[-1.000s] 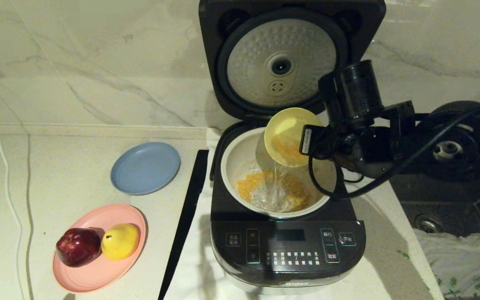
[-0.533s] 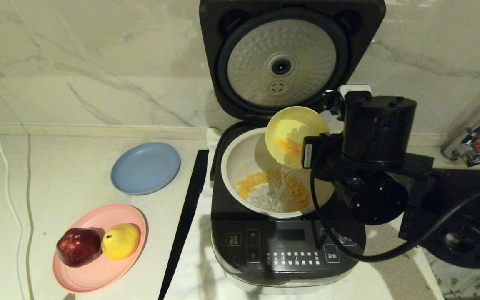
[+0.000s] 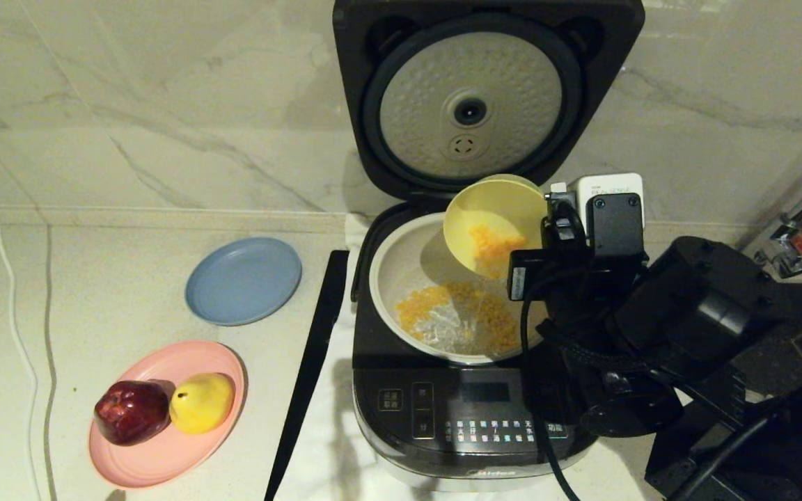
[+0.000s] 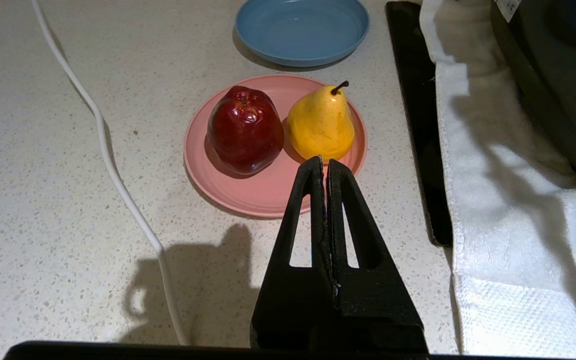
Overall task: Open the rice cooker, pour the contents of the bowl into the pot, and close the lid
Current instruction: Pour the water from the bowl into the rice cooker
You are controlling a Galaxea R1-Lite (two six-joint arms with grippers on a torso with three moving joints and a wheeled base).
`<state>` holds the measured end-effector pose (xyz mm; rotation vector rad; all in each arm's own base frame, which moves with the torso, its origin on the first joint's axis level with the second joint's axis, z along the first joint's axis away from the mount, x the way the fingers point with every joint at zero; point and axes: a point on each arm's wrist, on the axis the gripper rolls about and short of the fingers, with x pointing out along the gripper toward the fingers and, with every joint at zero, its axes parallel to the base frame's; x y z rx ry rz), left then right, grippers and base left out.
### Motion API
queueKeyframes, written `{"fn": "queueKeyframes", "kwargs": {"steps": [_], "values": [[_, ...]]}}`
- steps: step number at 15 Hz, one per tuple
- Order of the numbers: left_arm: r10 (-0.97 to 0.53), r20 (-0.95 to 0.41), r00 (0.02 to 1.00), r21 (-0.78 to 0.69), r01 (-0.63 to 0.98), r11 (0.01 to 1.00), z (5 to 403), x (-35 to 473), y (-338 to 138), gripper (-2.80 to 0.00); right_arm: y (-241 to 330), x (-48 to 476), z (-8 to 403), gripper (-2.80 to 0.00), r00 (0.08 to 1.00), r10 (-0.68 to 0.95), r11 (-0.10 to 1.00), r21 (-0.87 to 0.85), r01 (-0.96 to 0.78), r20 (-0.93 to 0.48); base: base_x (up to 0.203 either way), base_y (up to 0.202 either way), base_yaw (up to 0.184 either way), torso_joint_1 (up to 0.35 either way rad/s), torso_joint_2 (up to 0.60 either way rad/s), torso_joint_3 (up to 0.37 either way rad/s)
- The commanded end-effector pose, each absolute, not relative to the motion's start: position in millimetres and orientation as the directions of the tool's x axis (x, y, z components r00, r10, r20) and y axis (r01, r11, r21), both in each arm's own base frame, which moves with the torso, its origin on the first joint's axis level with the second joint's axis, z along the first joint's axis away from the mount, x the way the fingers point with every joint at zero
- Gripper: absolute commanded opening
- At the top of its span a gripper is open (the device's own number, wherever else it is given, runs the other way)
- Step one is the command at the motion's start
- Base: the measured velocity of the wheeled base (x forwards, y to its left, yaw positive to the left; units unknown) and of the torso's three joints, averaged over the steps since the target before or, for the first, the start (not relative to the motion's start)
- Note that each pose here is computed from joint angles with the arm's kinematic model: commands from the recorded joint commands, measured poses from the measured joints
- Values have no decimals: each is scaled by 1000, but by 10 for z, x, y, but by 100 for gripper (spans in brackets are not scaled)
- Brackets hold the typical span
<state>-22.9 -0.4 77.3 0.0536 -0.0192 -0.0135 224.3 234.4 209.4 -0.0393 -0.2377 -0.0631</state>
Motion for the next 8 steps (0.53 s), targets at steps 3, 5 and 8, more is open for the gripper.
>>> {"fn": "queueKeyframes", "kwargs": {"steps": [3,5,8], "values": [[-14,11,1000,54,13,998,752,-222,-4,-280,2387,2210,1901,-280,971,-44,992,-108,71,234,0,0,0,0,0,0],[-14,11,1000,54,13,998,752,-222,-4,-280,2387,2210,1896,-280,971,-42,991,-113,70,233,0,0,0,0,0,0],[-14,11,1000,54,13,998,752,-222,-4,-280,2385,2202,1835,-280,975,-36,989,-132,67,219,0,0,0,0,0,0]]}}
